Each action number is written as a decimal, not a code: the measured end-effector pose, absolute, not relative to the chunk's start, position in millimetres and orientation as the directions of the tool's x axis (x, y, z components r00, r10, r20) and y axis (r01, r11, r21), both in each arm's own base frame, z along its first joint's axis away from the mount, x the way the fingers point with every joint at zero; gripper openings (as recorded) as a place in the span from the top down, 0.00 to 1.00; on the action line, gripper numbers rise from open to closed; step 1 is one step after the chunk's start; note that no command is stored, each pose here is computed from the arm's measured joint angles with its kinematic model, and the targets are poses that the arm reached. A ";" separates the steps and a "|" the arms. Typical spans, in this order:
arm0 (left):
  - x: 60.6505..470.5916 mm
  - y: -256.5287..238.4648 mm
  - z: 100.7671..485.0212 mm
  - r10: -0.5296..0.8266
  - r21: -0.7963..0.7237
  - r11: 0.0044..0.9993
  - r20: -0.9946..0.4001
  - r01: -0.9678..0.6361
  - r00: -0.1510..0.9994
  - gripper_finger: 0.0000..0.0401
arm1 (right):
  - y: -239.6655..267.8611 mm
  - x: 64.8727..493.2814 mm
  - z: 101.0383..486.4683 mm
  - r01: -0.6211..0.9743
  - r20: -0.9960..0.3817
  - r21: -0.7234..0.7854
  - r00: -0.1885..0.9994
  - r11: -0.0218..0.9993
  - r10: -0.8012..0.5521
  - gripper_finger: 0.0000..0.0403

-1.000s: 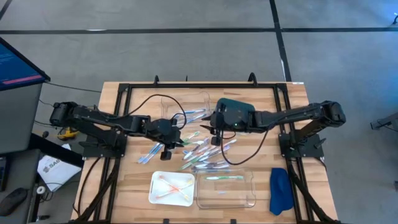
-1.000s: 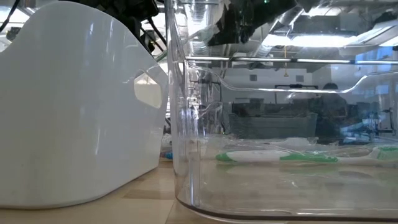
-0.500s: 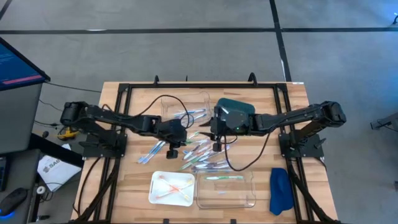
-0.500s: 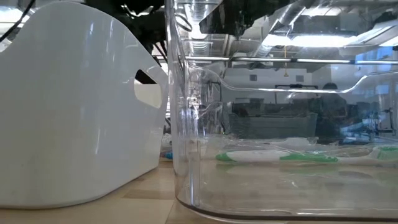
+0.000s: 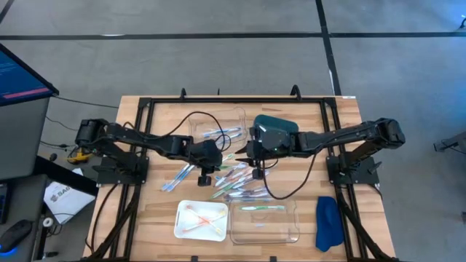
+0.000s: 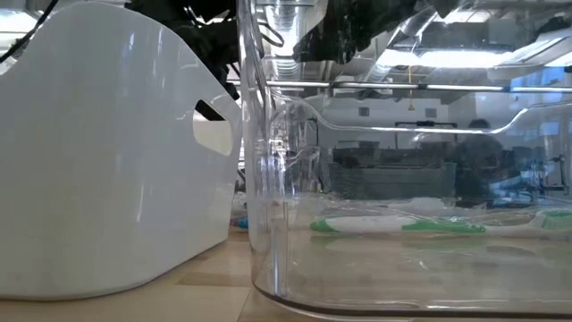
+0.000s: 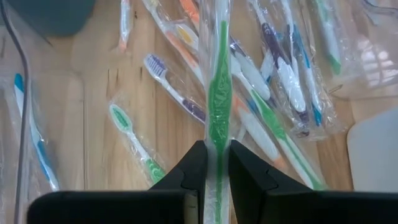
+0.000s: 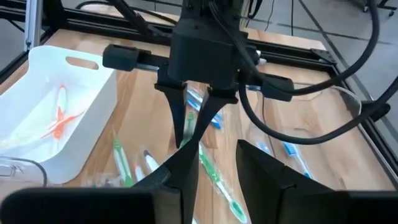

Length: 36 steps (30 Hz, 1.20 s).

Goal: Pick & Place Toothbrushes
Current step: Put the green toothbrush into the bottom transparent bin

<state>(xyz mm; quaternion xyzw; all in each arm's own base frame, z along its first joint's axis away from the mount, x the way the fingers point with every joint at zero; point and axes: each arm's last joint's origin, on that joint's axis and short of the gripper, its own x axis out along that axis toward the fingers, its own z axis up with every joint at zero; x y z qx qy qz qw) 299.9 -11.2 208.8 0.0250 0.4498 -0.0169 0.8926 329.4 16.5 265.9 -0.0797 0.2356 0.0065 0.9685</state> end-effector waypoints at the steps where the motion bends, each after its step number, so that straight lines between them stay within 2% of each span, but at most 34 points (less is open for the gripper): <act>1: 299.9 -11.2 208.8 -0.007 0.030 0.998 -0.804 0.053 0.595 0.91 | 16.5 329.6 267.3 -0.052 -0.464 -0.152 0.885 0.987 -0.025 0.75; 10: 300.5 -11.2 209.3 -0.008 0.030 0.998 -0.799 0.053 0.602 0.91 | 19.2 335.2 276.0 -0.066 -0.537 -0.143 0.843 0.987 -0.022 0.75; 14: 300.7 -11.2 209.5 -0.008 0.029 0.998 -0.798 0.053 0.603 0.91 | 22.8 337.7 267.0 -0.090 -0.568 -0.155 0.823 0.984 -0.014 0.75; 22: 301.8 -10.8 210.3 0.006 0.041 0.998 -0.789 0.043 0.615 0.91 | 45.1 353.7 244.6 -0.223 -0.580 -0.267 0.814 0.938 0.028 0.75; 26: 302.4 -10.8 210.8 0.007 0.042 0.998 -0.784 0.042 0.621 0.91 | 46.4 364.3 240.6 -0.189 -0.612 -0.313 0.789 0.931 -0.046 0.74; 30: 302.6 -10.7 211.0 0.011 0.045 0.998 -0.782 0.039 0.624 0.91 | 44.8 373.5 235.4 -0.172 -0.674 -0.307 0.734 0.936 -0.086 0.71; 36: 302.6 -10.7 211.0 0.010 0.045 0.998 -0.781 0.039 0.624 0.91 | 46.2 383.3 224.9 -0.181 -0.731 -0.289 0.676 0.940 -0.094 0.62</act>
